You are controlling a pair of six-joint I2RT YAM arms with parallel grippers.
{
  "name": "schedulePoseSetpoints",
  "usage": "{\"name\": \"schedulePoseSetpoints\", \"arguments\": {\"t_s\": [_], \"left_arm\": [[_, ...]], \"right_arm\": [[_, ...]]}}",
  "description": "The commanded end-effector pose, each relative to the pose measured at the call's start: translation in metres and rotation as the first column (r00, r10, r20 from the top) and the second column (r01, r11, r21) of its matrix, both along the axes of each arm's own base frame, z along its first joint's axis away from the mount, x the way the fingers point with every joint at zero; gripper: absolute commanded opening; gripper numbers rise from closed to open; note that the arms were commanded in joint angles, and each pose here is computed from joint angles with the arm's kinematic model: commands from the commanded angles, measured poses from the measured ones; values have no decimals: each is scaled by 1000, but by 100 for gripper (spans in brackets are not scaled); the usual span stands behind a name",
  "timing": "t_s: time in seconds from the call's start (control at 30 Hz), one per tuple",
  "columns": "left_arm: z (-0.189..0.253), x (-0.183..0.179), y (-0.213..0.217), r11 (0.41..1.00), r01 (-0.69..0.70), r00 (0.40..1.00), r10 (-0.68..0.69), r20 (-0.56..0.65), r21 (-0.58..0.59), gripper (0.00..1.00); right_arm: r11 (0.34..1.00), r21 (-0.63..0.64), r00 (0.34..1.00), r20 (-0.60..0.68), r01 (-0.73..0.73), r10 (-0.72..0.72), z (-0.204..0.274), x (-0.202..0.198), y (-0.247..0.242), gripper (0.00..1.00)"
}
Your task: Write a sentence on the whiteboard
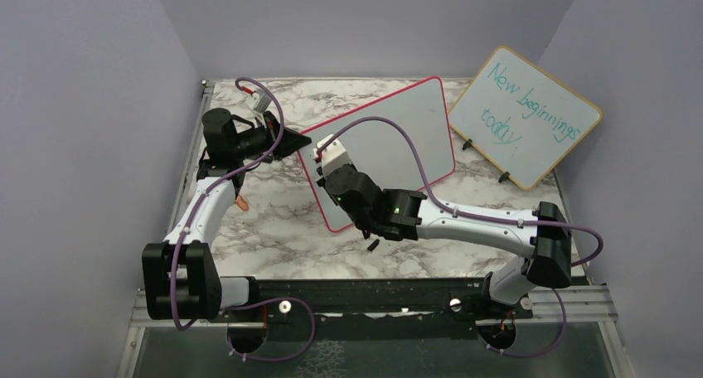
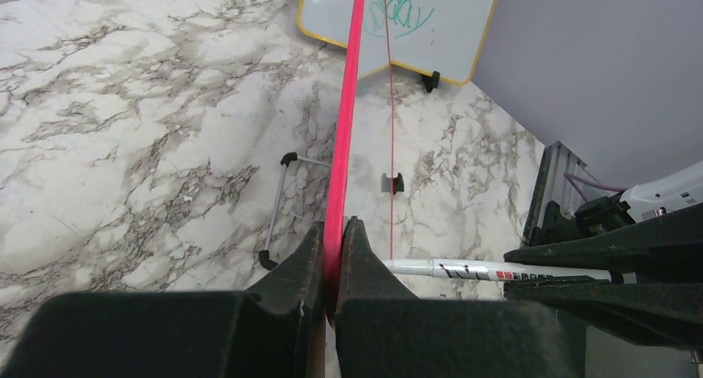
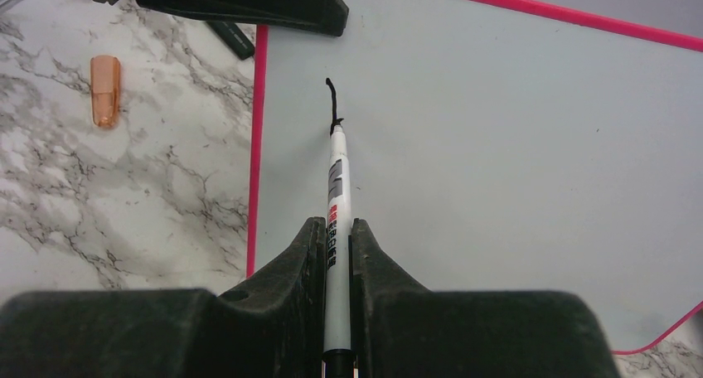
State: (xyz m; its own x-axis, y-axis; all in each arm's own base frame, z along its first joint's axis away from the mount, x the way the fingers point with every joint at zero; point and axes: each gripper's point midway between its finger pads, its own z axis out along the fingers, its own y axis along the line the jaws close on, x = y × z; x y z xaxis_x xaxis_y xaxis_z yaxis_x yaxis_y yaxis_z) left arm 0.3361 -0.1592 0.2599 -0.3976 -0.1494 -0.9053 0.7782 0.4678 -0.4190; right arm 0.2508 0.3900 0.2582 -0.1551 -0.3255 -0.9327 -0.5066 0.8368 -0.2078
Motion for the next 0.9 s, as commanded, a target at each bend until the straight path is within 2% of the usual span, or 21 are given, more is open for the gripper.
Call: {"name": "schedulePoseSetpoints", "arguments": {"t_s": [0.0, 0.7, 0.87], "left_arm": [[-37, -5, -5, 997, 19, 1000, -18, -23, 72, 0], [-38, -4, -4, 997, 19, 1000, -18, -22, 78, 0], [-39, -4, -4, 997, 17, 1000, -15, -25, 82, 0]], "right_arm": [[1000, 4, 1000, -2, 14, -14, -1, 4, 2, 1], [990, -12, 990, 9, 140, -140, -4, 22, -26, 1], [994, 12, 994, 6, 105, -105, 1, 19, -24, 1]]}}
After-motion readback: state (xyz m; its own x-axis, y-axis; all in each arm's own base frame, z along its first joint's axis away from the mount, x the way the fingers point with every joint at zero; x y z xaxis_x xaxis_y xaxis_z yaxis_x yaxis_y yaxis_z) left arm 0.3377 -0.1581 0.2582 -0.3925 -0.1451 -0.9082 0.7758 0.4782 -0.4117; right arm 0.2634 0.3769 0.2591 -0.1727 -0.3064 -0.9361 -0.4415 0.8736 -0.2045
